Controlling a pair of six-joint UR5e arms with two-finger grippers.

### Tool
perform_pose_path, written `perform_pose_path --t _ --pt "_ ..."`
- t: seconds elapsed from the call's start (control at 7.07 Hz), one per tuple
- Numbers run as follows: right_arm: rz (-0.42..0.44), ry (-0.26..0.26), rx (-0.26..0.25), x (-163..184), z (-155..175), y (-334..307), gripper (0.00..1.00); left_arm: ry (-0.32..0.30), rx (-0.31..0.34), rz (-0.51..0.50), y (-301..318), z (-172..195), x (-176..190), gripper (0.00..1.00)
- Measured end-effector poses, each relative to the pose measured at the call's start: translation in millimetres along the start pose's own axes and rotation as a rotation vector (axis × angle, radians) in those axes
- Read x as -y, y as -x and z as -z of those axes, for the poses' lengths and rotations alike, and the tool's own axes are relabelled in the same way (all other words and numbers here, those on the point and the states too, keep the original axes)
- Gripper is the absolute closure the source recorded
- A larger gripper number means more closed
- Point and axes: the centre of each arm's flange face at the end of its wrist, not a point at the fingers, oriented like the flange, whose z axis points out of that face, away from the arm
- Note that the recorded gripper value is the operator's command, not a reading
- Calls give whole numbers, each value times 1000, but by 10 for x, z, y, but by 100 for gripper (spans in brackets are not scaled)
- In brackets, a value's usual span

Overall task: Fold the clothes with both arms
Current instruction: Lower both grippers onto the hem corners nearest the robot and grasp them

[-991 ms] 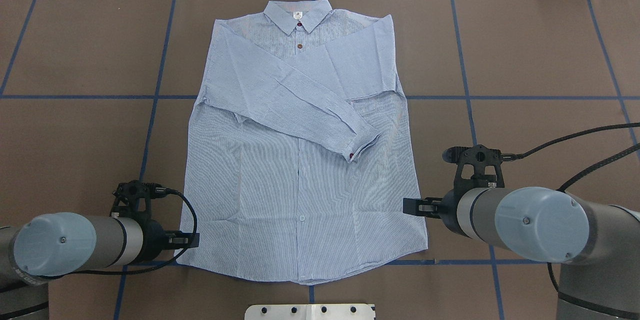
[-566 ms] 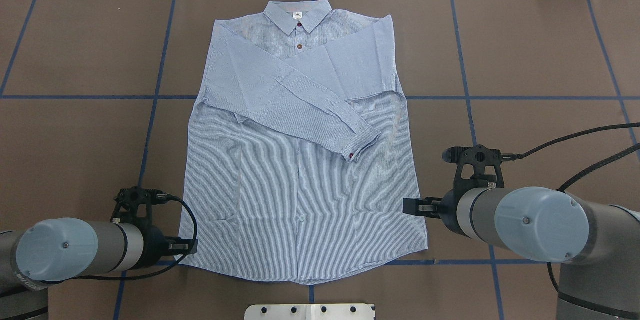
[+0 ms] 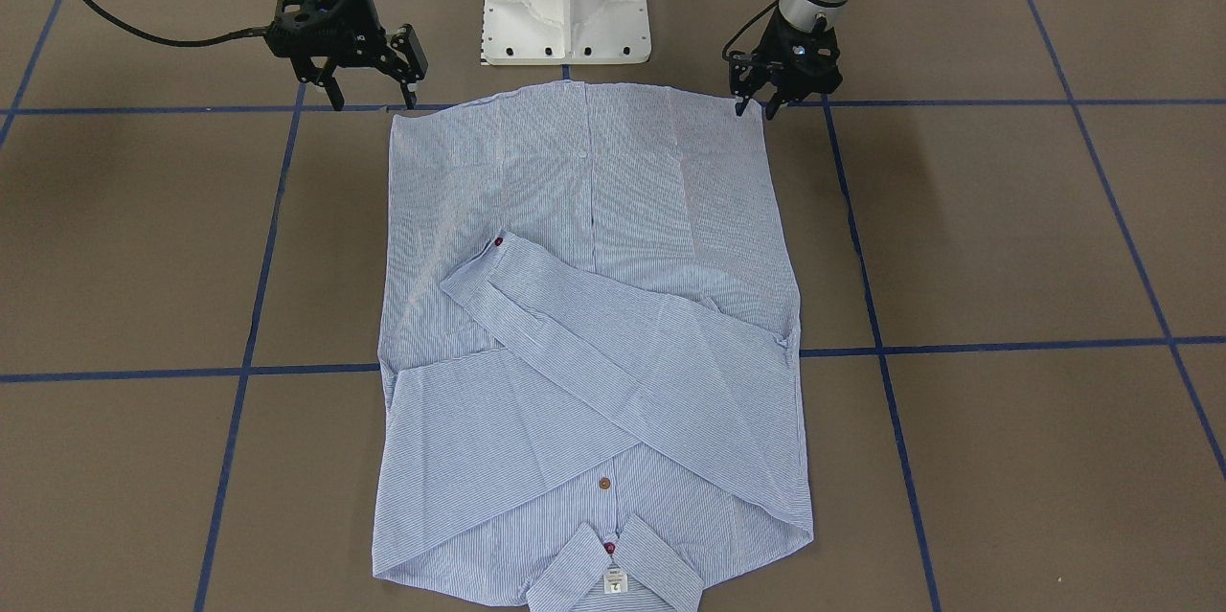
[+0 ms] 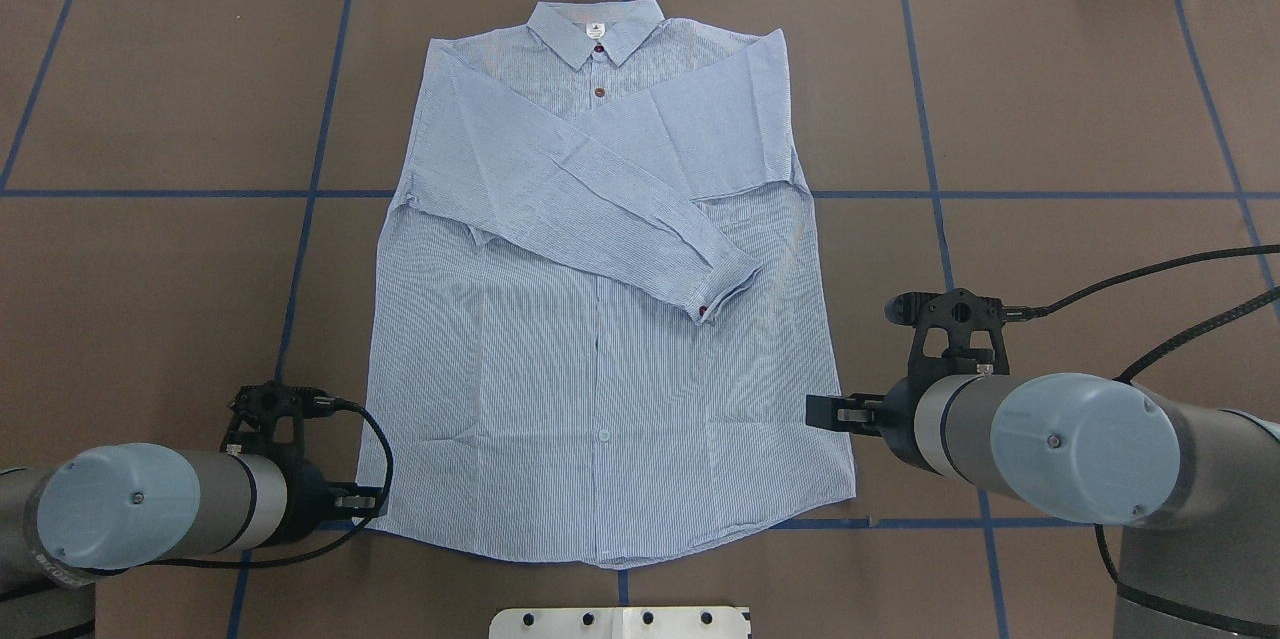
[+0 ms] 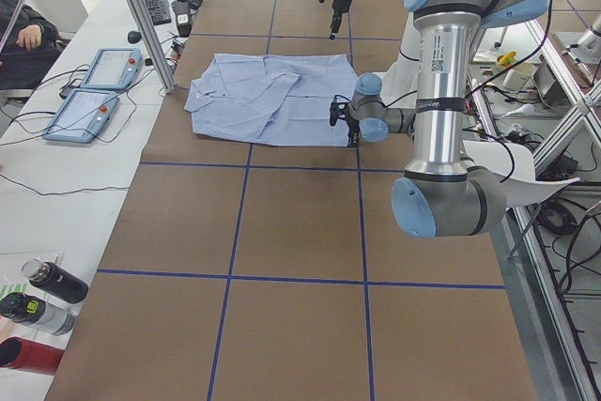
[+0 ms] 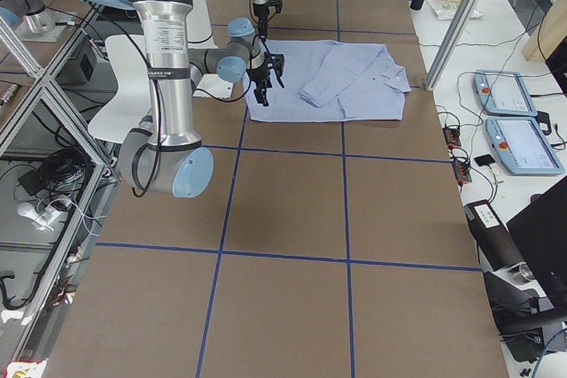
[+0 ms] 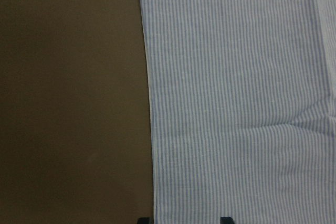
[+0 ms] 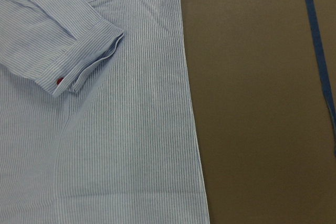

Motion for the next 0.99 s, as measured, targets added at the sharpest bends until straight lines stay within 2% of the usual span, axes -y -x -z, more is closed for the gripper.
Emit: perform_pose_path --t 0.14,0.28,0.42,0.57,0.99 --pt "0 1 0 -1 1 -1 0 4 2 -2 0 -9 -23 56" --pt "0 1 0 -1 1 -4 0 9 3 -4 6 -17 -45 70" --pt "0 1 -2 -2 -2 -9 0 13 5 -3 16 -21 -61 92" --pt "0 1 -3 -4 -4 -19 0 17 5 5 14 -24 -82 100" --pt "1 2 -3 -17 -15 -101 0 24 -1 23 -13 -10 -123 100"
